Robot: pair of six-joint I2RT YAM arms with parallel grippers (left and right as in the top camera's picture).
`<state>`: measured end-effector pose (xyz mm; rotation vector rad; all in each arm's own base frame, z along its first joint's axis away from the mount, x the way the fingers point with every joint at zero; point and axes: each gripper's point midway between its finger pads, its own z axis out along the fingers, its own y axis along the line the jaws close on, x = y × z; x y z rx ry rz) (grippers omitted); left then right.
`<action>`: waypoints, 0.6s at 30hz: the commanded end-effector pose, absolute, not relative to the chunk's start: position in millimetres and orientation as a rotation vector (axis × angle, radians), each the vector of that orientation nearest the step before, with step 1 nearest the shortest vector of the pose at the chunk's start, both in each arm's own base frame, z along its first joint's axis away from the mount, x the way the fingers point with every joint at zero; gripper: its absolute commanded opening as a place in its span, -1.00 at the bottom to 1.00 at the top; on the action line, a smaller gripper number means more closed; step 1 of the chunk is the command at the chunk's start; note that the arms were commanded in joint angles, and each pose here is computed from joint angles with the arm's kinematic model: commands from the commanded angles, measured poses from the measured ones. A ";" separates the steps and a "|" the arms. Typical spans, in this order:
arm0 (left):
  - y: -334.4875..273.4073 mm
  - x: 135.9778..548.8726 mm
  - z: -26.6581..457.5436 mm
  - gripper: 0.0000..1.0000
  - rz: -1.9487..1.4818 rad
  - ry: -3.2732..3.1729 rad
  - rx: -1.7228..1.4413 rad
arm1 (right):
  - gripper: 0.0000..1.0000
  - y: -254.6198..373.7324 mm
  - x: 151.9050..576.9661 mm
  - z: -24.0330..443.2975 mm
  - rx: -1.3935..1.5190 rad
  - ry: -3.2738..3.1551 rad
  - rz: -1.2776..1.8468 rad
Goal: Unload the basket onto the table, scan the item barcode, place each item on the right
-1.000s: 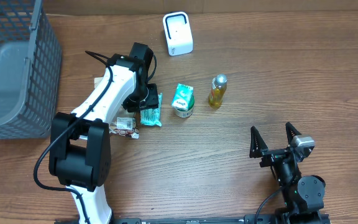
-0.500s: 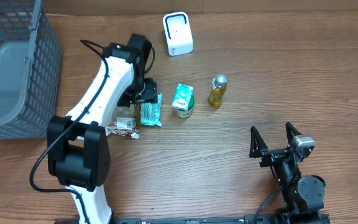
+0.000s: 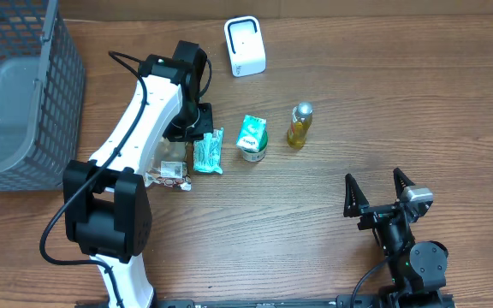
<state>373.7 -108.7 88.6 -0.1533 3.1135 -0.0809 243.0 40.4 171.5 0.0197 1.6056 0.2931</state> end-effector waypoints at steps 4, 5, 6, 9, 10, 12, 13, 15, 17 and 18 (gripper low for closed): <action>-123.7 357.5 71.2 -0.78 -0.129 3.143 -0.114 | 1.00 38.6 243.5 169.5 0.021 1.602 0.280; -125.0 355.9 67.9 -0.78 -0.127 3.145 -0.106 | 1.00 38.6 243.5 169.5 0.021 1.602 0.280; -126.4 354.7 64.4 -0.79 -0.127 3.146 -0.099 | 1.00 38.6 243.5 169.5 0.021 1.602 0.280; -129.6 353.8 59.3 -0.84 -0.130 3.142 -0.086 | 1.00 38.6 243.5 169.5 0.021 1.602 0.280; -130.0 354.0 58.0 -0.85 -0.130 3.139 -0.085 | 1.00 38.6 243.5 169.5 0.021 1.602 0.280; -129.4 354.1 56.2 -0.86 -0.125 3.137 -0.083 | 1.00 38.6 243.5 169.5 0.021 1.602 0.280; -129.1 353.7 55.0 -0.85 -0.123 3.138 -0.083 | 1.00 38.6 243.5 169.5 0.021 1.602 0.280; -128.3 352.7 54.0 -0.85 -0.117 3.141 -0.083 | 1.00 38.6 243.5 169.5 0.021 1.602 0.280; -128.3 352.8 53.9 -0.84 -0.117 3.140 -0.083 | 1.00 38.6 243.5 169.5 0.021 1.602 0.280; -128.6 352.9 53.9 -0.83 -0.118 3.140 -0.083 | 1.00 38.6 243.5 169.5 0.021 1.602 0.280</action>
